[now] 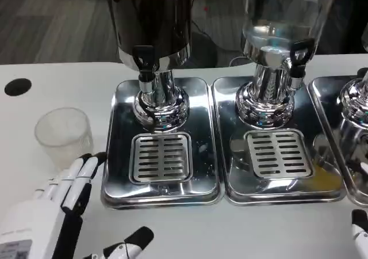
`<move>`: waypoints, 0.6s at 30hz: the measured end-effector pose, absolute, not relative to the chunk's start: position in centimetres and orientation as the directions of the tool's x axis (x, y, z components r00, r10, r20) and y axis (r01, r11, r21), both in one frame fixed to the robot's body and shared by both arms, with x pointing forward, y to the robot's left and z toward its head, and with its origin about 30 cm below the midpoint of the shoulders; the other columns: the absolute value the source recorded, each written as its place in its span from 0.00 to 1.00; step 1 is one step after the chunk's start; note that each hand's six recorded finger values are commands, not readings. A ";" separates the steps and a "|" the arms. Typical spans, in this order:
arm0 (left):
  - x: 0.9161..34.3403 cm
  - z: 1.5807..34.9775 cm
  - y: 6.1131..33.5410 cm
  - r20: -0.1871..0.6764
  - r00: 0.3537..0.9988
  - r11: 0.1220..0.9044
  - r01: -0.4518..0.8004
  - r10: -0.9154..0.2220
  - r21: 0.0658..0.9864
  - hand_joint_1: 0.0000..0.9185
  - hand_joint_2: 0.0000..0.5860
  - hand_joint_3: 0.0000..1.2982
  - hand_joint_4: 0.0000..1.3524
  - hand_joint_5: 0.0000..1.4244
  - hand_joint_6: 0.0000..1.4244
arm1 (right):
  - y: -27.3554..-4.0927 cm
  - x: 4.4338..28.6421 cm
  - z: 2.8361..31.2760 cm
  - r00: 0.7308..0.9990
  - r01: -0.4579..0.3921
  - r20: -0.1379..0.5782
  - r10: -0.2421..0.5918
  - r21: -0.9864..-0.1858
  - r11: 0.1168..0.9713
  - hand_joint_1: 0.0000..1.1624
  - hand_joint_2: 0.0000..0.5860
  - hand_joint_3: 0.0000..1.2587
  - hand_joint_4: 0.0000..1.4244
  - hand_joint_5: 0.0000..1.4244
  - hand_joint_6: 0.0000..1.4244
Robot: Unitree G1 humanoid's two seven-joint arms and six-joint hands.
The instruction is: Grasp the cup under the faucet to collect the drink, then remove the cup.
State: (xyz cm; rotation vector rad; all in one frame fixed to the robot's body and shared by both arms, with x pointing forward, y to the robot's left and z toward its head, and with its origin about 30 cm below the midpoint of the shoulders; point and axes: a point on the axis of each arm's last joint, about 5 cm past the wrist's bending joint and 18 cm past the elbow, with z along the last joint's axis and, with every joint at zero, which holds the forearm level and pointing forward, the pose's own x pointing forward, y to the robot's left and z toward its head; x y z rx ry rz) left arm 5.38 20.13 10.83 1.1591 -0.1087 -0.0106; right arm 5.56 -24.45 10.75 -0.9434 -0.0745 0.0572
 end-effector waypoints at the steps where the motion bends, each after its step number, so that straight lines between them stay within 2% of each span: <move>1: 5.4 10.9 20.2 0.079 0.995 0.403 -0.049 -0.058 0.914 0.00 0.09 0.08 0.02 0.10 0.14 | -24.5 5.6 10.8 0.996 -0.017 0.039 0.082 -0.810 0.586 0.45 0.94 0.10 0.00 0.00 0.00; 3: 5.8 11.0 20.5 0.077 0.997 0.417 -0.064 -0.015 0.907 0.00 0.08 0.08 0.02 0.11 0.14 | -24.5 5.6 10.7 0.996 -0.017 0.039 0.082 -0.808 0.589 0.45 0.94 0.10 0.00 0.00 0.00; 9: 7.3 11.7 22.2 0.066 0.991 0.387 -0.107 0.117 0.916 0.00 0.08 0.11 0.05 0.16 0.19 | -24.6 5.4 10.5 0.996 -0.030 0.030 0.089 -0.802 0.597 0.45 0.94 0.10 0.00 0.00 0.00; 16: 9.2 12.8 23.4 0.056 0.977 0.350 -0.127 0.207 0.928 0.03 0.10 0.14 0.09 0.22 0.27 | -24.6 5.3 10.5 0.992 -0.052 0.030 0.125 -0.798 0.601 0.45 0.94 0.11 0.00 0.00 0.00; 18: 9.9 13.1 23.5 0.050 0.975 0.311 -0.117 0.216 0.943 0.03 0.11 0.15 0.09 0.23 0.28 | -24.6 5.1 10.6 0.990 -0.062 0.027 0.138 -0.798 0.600 0.45 0.94 0.11 0.00 0.00 0.00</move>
